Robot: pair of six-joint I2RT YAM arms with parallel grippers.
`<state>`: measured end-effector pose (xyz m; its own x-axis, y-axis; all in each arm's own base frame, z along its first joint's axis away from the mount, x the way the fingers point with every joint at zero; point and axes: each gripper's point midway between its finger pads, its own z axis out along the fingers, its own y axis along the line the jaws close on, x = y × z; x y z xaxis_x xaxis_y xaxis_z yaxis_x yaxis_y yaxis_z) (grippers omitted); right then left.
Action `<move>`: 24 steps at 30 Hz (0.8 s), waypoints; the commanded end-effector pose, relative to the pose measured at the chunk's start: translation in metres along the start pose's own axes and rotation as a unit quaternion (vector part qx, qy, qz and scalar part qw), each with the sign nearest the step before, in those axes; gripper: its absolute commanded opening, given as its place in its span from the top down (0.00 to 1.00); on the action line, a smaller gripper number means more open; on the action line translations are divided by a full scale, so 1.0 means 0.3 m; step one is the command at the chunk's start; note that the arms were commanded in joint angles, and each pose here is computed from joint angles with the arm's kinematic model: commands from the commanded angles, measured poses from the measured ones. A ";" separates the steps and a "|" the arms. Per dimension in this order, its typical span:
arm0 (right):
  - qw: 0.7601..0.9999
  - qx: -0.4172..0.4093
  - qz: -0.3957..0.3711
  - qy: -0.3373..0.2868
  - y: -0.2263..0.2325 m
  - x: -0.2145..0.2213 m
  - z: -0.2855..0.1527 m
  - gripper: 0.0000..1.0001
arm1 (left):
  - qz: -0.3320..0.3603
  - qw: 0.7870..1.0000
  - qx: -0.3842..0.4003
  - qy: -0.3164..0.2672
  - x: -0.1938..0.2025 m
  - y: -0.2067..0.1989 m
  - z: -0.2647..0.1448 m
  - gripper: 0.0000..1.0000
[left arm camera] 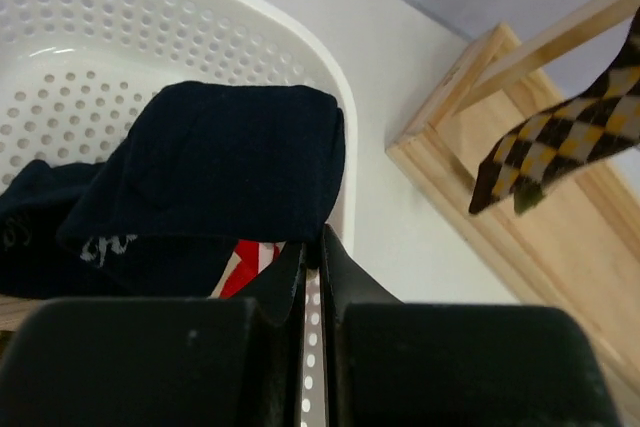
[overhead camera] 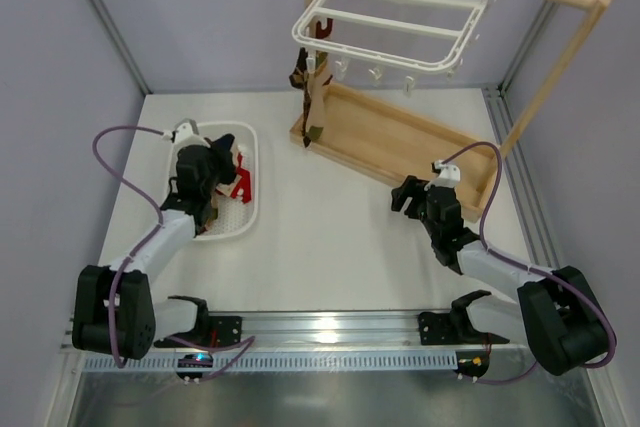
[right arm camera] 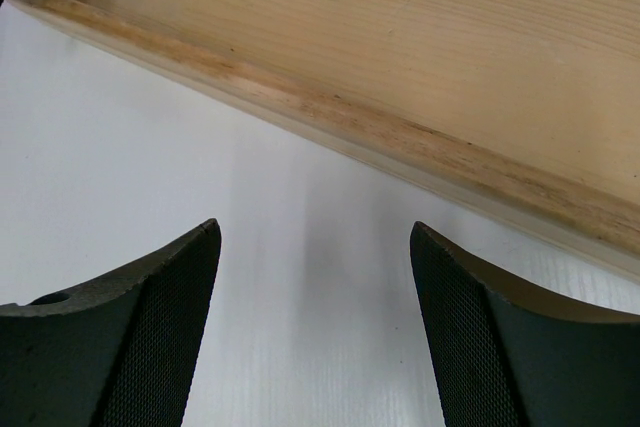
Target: Remove the socks clipped to the hanger
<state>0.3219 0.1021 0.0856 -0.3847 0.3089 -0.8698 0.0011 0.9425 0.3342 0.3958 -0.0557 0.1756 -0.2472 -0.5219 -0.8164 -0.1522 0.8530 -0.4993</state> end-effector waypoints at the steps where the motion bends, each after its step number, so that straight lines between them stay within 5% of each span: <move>1: 0.999 -0.016 0.019 -0.031 0.025 -0.051 0.001 0.23 | 0.051 0.998 -0.031 0.001 0.019 0.044 0.011 1.00; 4: 0.999 -0.017 0.021 -0.032 0.025 -0.050 -0.006 0.23 | 0.063 0.997 -0.035 0.011 0.047 0.063 0.007 1.00; 5: 0.999 -0.015 0.021 -0.033 0.021 -0.051 -0.006 0.23 | 0.065 0.997 -0.033 0.013 0.050 0.062 0.005 0.88; 7: 0.999 -0.014 0.023 -0.033 0.020 -0.050 -0.006 0.23 | 0.062 0.997 -0.034 0.013 0.052 0.065 0.003 0.41; 8: 0.999 -0.015 0.024 -0.032 0.023 -0.051 -0.005 0.23 | 0.060 0.997 -0.037 0.008 0.042 0.064 0.001 0.01; 19: 0.999 -0.011 0.023 -0.030 0.016 -0.045 -0.004 0.23 | 0.052 0.989 -0.121 -0.060 -0.070 0.154 -0.109 0.00; 24: 0.999 -0.018 0.029 -0.031 0.024 -0.040 0.002 0.23 | 0.023 0.992 -0.064 -0.103 -0.093 0.092 -0.157 0.00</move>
<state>0.3187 0.1037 0.0824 -0.3917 0.3297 -0.8590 0.0022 0.9339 0.3575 0.3561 -0.0152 0.1847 -0.1480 -0.4313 -0.8900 -0.3006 0.8769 -0.3750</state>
